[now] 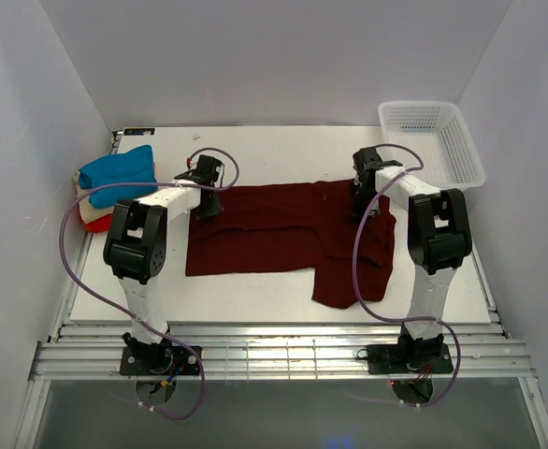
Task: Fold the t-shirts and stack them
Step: Fold the flattened tshirt in 1/3 of the way
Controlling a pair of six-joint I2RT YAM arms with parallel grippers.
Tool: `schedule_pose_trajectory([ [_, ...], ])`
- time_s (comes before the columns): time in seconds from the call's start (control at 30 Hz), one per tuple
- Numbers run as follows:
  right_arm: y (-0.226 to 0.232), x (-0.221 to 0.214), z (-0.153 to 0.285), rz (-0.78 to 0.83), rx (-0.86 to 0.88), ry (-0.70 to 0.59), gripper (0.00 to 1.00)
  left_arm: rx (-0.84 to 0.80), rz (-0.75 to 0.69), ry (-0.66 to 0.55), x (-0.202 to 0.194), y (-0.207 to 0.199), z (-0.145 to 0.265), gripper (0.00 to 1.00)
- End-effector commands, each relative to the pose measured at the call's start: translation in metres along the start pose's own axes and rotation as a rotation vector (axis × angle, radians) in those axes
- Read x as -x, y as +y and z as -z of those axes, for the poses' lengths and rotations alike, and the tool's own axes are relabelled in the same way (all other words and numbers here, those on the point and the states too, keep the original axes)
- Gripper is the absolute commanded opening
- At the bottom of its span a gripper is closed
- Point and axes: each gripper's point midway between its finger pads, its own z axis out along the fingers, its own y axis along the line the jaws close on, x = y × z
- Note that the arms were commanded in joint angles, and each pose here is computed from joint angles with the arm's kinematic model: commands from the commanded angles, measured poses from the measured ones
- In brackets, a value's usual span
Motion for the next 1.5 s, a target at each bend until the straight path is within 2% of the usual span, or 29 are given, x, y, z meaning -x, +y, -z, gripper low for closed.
schedule_pose_trajectory([
  [0.0,-0.005,0.004,-0.01,-0.022,-0.032,0.031,0.2,0.022,0.026,0.079,-0.014,0.015,-0.023,0.0],
  [0.13,-0.005,0.017,-0.019,-0.031,-0.032,0.042,0.21,0.019,0.016,0.072,-0.001,0.016,-0.033,0.0],
  [0.47,-0.001,0.082,-0.037,-0.044,0.028,-0.006,0.2,0.011,0.011,0.086,0.013,0.013,-0.058,0.0],
  [0.53,0.005,0.098,-0.027,-0.018,0.062,-0.064,0.2,-0.02,0.007,0.038,0.028,0.007,-0.053,0.0],
  [0.57,0.008,0.111,-0.008,-0.008,0.075,-0.125,0.21,-0.029,0.007,0.006,0.037,0.006,-0.048,0.0],
  [0.63,0.01,0.124,0.011,0.012,0.091,-0.216,0.23,-0.069,0.002,-0.117,0.072,0.0,-0.026,0.0],
  [0.67,0.016,0.136,0.047,0.023,0.13,-0.302,0.26,-0.07,0.002,-0.17,0.086,0.0,-0.015,0.0],
  [0.7,0.018,0.14,0.065,0.039,0.139,-0.351,0.27,-0.08,0.005,-0.239,0.104,-0.001,-0.003,0.0],
  [0.73,0.018,0.148,0.082,0.046,0.146,-0.415,0.29,-0.082,0.012,-0.29,0.118,-0.001,0.011,0.04],
  [0.77,0.018,0.144,0.112,0.052,0.149,-0.469,0.32,-0.091,0.037,-0.392,0.144,0.001,0.039,0.11],
  [0.83,0.016,0.137,0.136,0.064,0.143,-0.505,0.37,-0.094,0.045,-0.469,0.158,0.006,0.064,0.3],
  [0.87,0.016,0.126,0.154,0.071,0.144,-0.52,0.38,-0.097,0.069,-0.541,0.173,0.011,0.092,0.38],
  [0.9,0.018,0.117,0.16,0.079,0.147,-0.515,0.39,-0.091,0.072,-0.553,0.174,0.014,0.1,0.52],
  [0.93,0.012,0.104,0.161,0.068,0.117,-0.49,0.39,-0.086,0.076,-0.547,0.171,0.017,0.105,0.55],
  [1.03,0.011,0.054,0.154,0.062,0.106,-0.409,0.4,-0.052,0.064,-0.422,0.137,0.029,0.106,0.56],
  [1.07,0.009,0.039,0.159,0.057,0.101,-0.405,0.41,-0.047,0.05,-0.351,0.114,0.032,0.097,0.55],
  [1.13,0.005,-0.001,0.137,0.055,0.08,-0.32,0.41,-0.041,0.011,-0.212,0.07,0.039,0.085,0.54],
  [1.17,0.005,-0.012,0.14,0.043,0.083,-0.325,0.43,-0.006,-0.016,-0.105,0.033,0.05,0.074,0.55],
  [1.2,0.001,-0.036,0.127,0.037,0.073,-0.271,0.43,0.007,-0.028,-0.056,0.016,0.055,0.07,0.55],
  [1.27,-0.001,-0.053,0.129,0.019,0.078,-0.265,0.43,0.017,-0.033,0.066,-0.027,0.064,0.064,0.56],
  [1.37,-0.005,-0.077,0.13,-0.001,0.081,-0.26,0.44,-0.021,-0.02,0.123,-0.052,0.063,0.066,0.57],
  [1.47,-0.007,-0.091,0.135,-0.021,0.093,-0.26,0.45,0.014,-0.013,0.169,-0.07,0.073,0.066,0.58],
])
